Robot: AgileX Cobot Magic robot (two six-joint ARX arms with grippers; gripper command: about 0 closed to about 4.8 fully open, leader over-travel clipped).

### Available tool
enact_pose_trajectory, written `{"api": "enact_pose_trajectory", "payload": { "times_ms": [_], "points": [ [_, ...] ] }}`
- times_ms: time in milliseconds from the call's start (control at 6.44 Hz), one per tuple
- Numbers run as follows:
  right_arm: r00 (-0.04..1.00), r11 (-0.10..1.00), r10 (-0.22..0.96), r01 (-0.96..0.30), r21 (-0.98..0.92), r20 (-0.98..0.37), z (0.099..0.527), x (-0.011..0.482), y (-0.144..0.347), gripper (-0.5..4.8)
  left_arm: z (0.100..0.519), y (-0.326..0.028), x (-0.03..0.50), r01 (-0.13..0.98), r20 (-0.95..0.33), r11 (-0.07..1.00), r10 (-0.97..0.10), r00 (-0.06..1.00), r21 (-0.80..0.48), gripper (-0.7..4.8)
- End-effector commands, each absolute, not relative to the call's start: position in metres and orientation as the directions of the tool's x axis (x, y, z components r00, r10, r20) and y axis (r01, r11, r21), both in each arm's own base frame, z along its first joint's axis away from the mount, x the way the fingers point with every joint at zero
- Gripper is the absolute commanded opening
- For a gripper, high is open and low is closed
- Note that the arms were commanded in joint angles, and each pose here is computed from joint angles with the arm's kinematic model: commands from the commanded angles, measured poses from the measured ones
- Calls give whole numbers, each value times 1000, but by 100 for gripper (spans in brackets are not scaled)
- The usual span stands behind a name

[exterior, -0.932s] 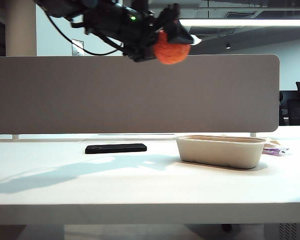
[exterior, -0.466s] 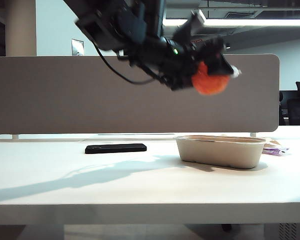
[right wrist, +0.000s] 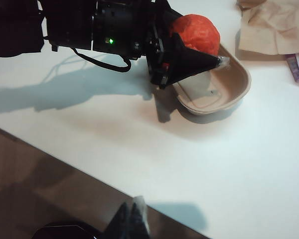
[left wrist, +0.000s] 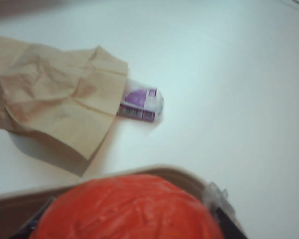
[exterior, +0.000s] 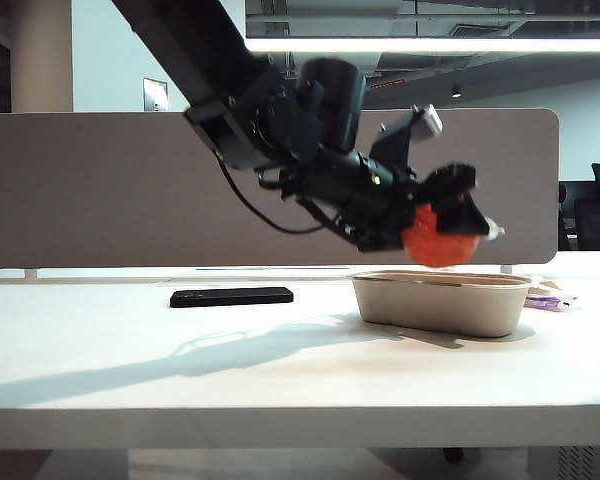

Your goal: Pick up the orange and place it into the paper lunchbox.

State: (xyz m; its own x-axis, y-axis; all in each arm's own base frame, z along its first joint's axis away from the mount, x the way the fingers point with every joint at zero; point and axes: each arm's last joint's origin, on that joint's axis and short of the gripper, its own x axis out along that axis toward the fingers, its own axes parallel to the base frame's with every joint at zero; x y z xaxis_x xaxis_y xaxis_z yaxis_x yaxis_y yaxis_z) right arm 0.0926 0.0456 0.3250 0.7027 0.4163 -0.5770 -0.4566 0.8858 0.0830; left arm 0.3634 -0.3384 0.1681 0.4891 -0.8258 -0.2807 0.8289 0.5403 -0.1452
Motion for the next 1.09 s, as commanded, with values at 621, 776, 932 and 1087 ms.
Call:
{"api": "enact_pose_trajectory", "payload": {
  "times_ms": [621,776,932,1087],
  "points": [
    [704,884,421,-459,85,-572,327,92,45,-6,145,-347,364,801,-292,585,-794,533,-130,479],
    [704,884,421,-459,85,-572,327,92,45,-6,145,-347,364,801,-293,585,-794,532,-130,479],
    [705,885,420,-459,85,-572,327,92,45,-6,152,-346,363,804,-286,581,-798,531,-130,479],
    [705,885,420,-459,85,-572,327,92,45,-6,174,-341,359,803,-306,584,-792,529,-123,479]
  ]
}}
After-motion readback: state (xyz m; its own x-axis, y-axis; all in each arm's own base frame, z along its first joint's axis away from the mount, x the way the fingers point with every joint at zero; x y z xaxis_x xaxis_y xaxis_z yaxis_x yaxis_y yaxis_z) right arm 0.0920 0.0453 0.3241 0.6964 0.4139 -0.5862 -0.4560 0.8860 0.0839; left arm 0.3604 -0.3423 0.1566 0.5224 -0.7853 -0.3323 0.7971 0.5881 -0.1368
